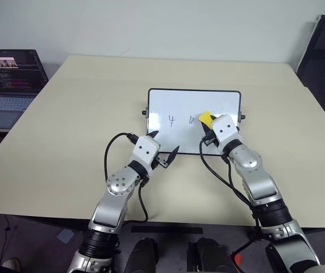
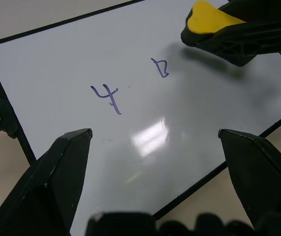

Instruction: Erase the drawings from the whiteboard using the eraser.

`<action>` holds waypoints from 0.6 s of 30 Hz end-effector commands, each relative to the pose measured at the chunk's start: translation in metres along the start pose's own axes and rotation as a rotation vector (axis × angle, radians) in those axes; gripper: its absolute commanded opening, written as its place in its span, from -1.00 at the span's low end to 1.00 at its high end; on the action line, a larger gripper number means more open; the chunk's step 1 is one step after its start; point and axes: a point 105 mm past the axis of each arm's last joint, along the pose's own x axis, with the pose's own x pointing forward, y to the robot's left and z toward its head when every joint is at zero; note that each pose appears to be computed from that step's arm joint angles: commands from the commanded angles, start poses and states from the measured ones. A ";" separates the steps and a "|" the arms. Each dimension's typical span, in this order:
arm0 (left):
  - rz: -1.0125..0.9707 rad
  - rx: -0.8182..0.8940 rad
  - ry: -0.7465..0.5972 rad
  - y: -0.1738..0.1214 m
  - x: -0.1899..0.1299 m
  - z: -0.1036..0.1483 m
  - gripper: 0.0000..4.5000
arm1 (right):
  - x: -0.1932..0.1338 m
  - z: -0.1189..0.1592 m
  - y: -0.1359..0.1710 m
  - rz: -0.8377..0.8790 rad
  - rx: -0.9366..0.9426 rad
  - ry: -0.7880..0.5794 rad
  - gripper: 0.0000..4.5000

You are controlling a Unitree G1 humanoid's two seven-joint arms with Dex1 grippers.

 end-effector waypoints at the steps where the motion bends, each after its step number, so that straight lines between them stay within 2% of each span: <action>1: 0.048 0.046 -0.053 0.015 -0.001 0.017 1.00 | 0.009 0.016 0.001 0.021 -0.029 -0.049 -0.49; 8: 0.082 0.078 -0.053 0.036 -0.002 0.022 1.00 | 0.021 0.020 -0.003 0.048 -0.055 -0.046 -0.49; 18: 0.063 0.086 -0.066 0.034 0.006 0.023 1.00 | 0.037 0.023 -0.013 0.050 -0.074 -0.018 -0.49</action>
